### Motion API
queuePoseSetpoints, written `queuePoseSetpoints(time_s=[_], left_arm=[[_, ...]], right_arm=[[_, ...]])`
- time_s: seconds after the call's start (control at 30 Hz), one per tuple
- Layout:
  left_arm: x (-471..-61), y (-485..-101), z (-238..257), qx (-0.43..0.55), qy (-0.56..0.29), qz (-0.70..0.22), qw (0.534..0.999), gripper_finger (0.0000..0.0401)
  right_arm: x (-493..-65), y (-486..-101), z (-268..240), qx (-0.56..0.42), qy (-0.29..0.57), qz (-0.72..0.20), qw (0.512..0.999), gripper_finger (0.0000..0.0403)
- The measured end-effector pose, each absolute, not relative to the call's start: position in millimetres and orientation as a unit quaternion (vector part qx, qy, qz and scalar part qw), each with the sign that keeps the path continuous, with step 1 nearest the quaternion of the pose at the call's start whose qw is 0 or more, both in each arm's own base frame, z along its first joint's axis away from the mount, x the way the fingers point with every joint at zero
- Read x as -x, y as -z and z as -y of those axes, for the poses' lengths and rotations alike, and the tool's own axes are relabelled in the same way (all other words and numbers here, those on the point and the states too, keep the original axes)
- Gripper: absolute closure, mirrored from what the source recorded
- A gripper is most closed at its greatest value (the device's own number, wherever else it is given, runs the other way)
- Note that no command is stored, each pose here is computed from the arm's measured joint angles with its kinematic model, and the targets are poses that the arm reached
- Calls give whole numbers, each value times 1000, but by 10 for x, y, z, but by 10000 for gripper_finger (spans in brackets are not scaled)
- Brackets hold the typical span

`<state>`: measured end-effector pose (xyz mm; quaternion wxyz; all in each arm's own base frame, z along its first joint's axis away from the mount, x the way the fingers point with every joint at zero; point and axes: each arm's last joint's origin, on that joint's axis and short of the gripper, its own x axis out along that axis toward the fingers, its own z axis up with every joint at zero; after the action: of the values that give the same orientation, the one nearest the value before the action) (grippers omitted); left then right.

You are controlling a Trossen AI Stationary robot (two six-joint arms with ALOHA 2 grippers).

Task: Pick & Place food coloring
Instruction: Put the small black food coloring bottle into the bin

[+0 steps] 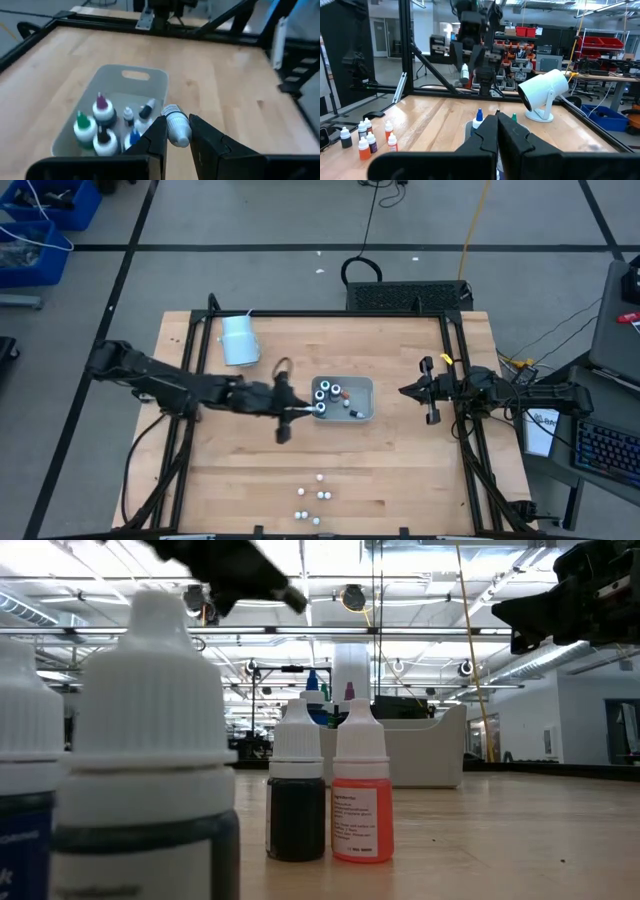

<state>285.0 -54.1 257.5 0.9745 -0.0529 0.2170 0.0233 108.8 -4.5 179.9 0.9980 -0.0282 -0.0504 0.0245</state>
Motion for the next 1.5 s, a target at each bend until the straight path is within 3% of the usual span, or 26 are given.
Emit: queuePoseSetpoints(time_s=[0.27, 0.73, 1.1, 1.5], left_arm=[[-3533, -2798, 543, -10, -34, -289, 957, 339], [-4415, -2561, 219, -32, -7, -389, 921, 339], [-4810, -2189, -31, -40, -22, -497, 867, 339], [-4904, -2062, -52, -70, -53, -509, 856, 339]], right_arm=[[-1088, -1798, 45, 28, -25, 50, 998, 403], [-1087, -1817, 45, 20, -25, 60, 998, 403], [-1084, -1843, 44, 12, -26, 73, 997, 403], [-1088, -1831, 44, 12, -28, 67, 997, 403]])
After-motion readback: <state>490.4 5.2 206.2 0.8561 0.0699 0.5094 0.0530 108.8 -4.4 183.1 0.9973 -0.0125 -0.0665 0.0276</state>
